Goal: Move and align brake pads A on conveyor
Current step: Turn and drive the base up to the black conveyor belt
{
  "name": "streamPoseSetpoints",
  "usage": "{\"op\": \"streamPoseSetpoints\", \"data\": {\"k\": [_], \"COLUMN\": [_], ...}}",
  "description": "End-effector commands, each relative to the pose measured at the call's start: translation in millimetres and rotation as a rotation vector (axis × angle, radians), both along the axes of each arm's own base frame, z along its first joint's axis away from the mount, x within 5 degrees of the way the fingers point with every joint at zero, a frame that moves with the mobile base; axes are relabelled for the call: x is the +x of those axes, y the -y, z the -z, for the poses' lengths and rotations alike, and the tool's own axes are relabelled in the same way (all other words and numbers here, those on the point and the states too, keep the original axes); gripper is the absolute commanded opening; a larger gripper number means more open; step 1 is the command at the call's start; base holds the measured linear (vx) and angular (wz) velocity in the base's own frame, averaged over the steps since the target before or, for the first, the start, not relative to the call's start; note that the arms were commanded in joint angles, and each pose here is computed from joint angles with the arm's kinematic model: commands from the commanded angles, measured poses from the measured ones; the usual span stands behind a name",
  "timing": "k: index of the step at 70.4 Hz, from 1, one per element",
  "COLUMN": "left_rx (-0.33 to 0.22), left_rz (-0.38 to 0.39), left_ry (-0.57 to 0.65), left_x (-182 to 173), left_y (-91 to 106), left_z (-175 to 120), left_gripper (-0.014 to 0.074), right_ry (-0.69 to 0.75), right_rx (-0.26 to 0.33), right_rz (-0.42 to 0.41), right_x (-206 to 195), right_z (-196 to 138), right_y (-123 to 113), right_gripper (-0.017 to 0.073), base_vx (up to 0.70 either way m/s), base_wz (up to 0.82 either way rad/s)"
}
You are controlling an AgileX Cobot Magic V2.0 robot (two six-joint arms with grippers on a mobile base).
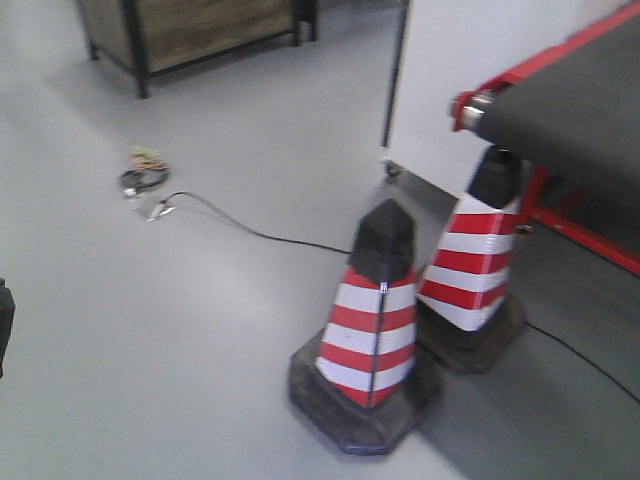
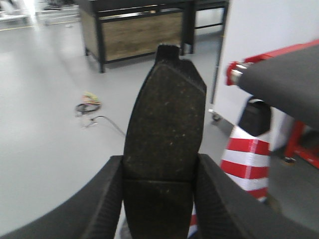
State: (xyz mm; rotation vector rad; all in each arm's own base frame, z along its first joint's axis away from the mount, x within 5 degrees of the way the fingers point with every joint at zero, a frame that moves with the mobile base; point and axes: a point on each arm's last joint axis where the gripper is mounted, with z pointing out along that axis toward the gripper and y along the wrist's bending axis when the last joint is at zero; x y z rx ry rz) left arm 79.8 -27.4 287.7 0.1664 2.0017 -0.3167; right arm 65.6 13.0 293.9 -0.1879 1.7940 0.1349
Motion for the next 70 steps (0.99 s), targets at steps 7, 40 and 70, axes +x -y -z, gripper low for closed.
{"op": "streamPoseSetpoints", "data": {"k": [7,40,70], "left_rx": [-0.047,-0.047,-0.047], "left_rz": [0.007,0.007,0.007], "left_ry": [0.109,0.109,0.109], "left_x": [2.7,2.7,2.7], "left_y": [1.8,1.8,1.8], "left_z": [-17.8,-17.8,-17.8], "left_gripper": [-0.0006,-0.0006,-0.0006], "right_ry": [0.112,0.112,0.112], "right_rx": [0.017,0.017,0.017], "right_rz": [0.003,0.003,0.003], "right_x": [2.2,2.2,2.2], "right_z": [-17.7,-17.7,-17.7], "right_y": [-0.2,-0.2,-0.2], "right_gripper": [-0.0002,-0.0002,-0.0002], "base_vx": [0.14,0.11,0.08], "base_wz": [-0.71,-0.73,-0.66]}}
